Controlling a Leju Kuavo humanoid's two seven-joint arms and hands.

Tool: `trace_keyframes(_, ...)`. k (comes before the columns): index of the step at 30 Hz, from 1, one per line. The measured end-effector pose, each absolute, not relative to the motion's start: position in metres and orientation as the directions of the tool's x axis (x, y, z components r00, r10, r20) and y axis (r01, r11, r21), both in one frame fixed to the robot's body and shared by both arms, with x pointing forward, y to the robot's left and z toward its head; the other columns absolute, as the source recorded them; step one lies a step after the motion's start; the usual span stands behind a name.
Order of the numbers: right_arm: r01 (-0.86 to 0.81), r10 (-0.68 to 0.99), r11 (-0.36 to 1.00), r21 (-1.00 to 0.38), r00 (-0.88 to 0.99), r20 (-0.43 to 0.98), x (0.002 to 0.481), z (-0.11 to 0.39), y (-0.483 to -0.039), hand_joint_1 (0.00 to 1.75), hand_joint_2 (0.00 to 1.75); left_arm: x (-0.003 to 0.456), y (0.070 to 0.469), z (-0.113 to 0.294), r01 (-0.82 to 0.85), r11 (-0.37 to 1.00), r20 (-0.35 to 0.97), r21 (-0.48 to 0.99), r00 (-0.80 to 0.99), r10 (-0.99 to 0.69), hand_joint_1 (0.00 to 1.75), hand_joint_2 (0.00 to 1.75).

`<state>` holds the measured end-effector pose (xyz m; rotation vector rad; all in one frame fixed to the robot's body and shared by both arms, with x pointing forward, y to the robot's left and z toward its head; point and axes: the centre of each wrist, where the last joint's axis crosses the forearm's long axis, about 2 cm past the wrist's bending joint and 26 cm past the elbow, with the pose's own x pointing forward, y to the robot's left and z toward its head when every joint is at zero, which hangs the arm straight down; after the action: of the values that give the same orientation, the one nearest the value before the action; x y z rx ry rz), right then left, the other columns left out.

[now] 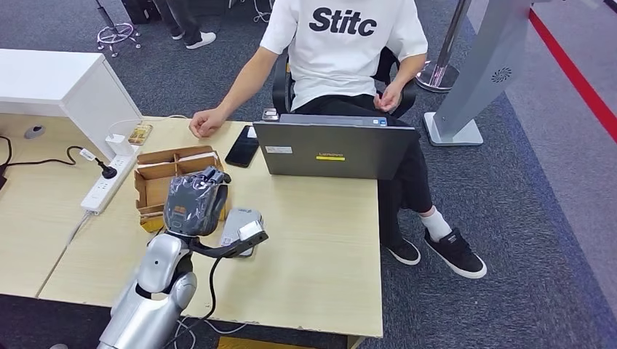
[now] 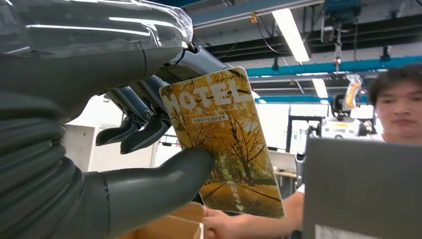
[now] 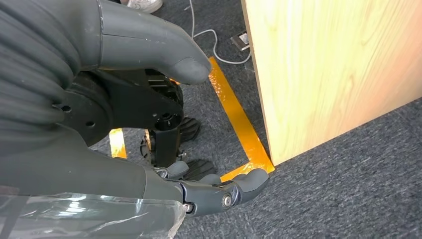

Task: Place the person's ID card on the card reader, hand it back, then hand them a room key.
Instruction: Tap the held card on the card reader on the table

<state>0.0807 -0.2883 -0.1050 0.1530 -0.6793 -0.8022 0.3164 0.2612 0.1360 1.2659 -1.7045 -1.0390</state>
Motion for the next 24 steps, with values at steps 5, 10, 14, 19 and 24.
trace_keyframes(5, 0.613, -0.707, 0.698, 0.371, 0.503, 0.498, 0.081, -0.105, -0.288, 0.00, 1.75, 0.316, 0.250, 0.125, -0.284, 0.142, 0.076, 0.948, -0.232, -0.970, 1.75, 1.75)
trace_keyframes(10, 0.608, -0.702, 0.703, 0.368, 0.513, 0.494, 0.081, -0.105, -0.288, 0.00, 1.75, 0.314, 0.246, 0.111, -0.215, 0.117, 0.066, 0.970, -0.231, -0.971, 1.75, 1.75)
trace_keyframes(14, 0.606, -0.700, 0.707, 0.366, 0.522, 0.489, 0.081, -0.105, -0.288, 0.00, 1.75, 0.313, 0.247, 0.101, -0.160, 0.107, 0.068, 0.981, -0.227, -0.971, 1.75, 1.75)
trace_keyframes(19, 0.601, -0.693, 0.713, 0.361, 0.530, 0.488, 0.081, -0.105, -0.287, 0.00, 1.75, 0.312, 0.248, 0.091, -0.093, 0.103, 0.080, 0.990, -0.219, -0.972, 1.75, 1.75)
trace_keyframes(24, 0.597, -0.691, 0.716, 0.362, 0.533, 0.488, 0.081, -0.105, -0.287, 0.00, 1.75, 0.309, 0.251, 0.080, -0.040, 0.093, 0.082, 0.995, -0.211, -0.974, 1.75, 1.75)
